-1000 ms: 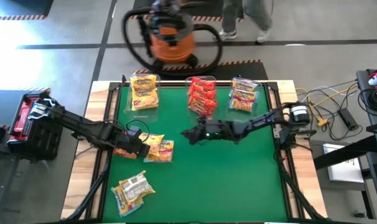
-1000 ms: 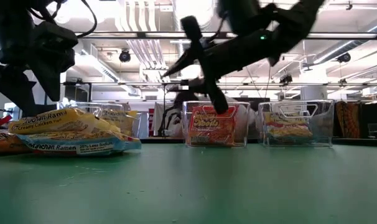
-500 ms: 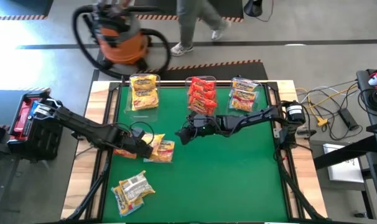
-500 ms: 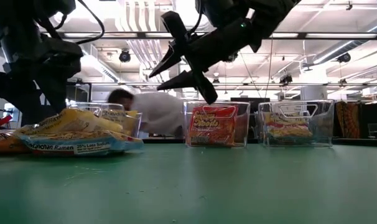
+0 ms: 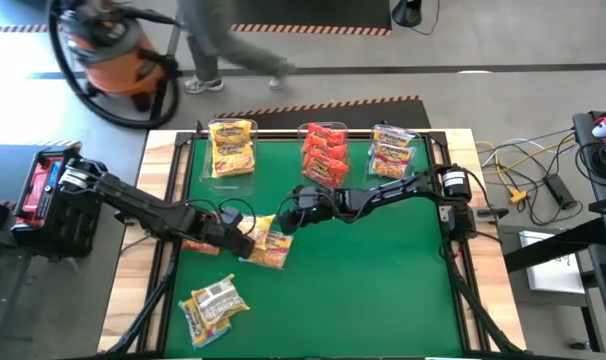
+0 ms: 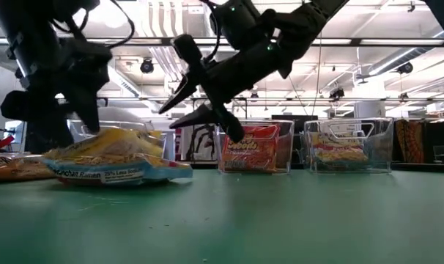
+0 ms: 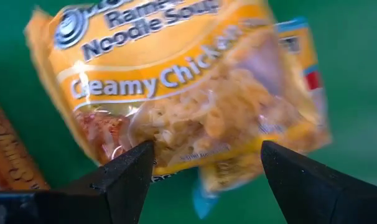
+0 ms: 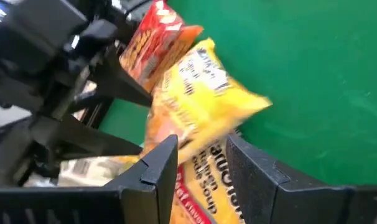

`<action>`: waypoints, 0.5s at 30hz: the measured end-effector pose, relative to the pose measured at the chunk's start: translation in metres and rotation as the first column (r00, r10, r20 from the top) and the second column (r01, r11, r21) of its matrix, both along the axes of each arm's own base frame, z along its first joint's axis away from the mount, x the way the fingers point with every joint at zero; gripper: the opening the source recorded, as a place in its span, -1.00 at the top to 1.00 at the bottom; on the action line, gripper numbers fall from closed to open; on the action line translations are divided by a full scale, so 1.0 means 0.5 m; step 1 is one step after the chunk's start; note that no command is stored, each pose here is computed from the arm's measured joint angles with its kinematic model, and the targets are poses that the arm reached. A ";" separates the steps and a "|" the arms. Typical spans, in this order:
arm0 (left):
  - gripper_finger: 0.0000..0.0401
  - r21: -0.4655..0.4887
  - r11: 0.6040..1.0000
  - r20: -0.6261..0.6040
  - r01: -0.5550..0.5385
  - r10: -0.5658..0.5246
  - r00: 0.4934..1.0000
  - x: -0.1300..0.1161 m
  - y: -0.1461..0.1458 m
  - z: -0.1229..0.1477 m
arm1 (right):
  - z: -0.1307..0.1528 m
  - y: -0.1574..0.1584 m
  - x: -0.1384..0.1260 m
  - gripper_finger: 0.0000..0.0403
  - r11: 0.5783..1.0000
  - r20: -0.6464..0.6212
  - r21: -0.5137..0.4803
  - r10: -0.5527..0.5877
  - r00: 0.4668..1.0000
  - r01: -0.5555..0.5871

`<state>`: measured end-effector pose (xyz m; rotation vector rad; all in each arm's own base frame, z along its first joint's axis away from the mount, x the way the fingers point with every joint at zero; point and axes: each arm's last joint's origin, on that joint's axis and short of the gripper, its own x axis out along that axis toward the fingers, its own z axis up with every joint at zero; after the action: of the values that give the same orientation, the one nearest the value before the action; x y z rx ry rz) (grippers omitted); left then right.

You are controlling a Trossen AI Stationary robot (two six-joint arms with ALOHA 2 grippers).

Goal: Sort Maruchan noodles
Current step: Put the yellow noodle pack into the left transparent bin

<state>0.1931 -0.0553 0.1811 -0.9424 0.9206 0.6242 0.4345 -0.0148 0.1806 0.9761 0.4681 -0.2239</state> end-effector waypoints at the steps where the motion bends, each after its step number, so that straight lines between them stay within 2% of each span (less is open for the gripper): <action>1: -0.39 -0.005 1.000 0.027 0.011 -0.010 1.000 0.001 -0.001 0.006 | 0.001 0.001 0.002 0.37 1.000 -0.001 0.010 0.013 1.000 -0.013; 3: -0.39 -0.016 0.999 0.082 0.034 -0.032 0.996 0.001 -0.003 0.019 | 0.010 0.003 0.006 0.37 0.999 0.016 0.026 0.042 0.999 -0.042; 7: -0.39 -0.023 0.998 0.144 0.057 -0.053 0.988 -0.011 -0.001 0.043 | 0.006 0.003 -0.004 0.37 0.998 -0.066 0.019 0.055 0.996 -0.054; 9: -0.39 -0.030 0.998 0.174 0.059 -0.053 0.983 -0.017 0.000 0.055 | 0.009 0.003 -0.005 0.37 0.998 -0.063 0.010 0.060 0.996 -0.060; 12: -0.39 -0.041 0.997 0.193 0.065 -0.056 0.980 -0.028 -0.001 0.064 | 0.010 0.003 -0.001 0.37 0.998 -0.047 0.012 0.058 0.997 -0.058; 15: -0.39 -0.058 0.997 0.175 0.052 -0.042 0.984 -0.042 -0.002 0.067 | -0.012 0.003 0.005 0.37 0.998 -0.060 0.024 0.055 0.997 -0.053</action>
<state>0.1723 -0.0565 0.2148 -1.0118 0.8075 0.4669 0.4368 -0.0133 0.1744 0.9787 0.5531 -0.2004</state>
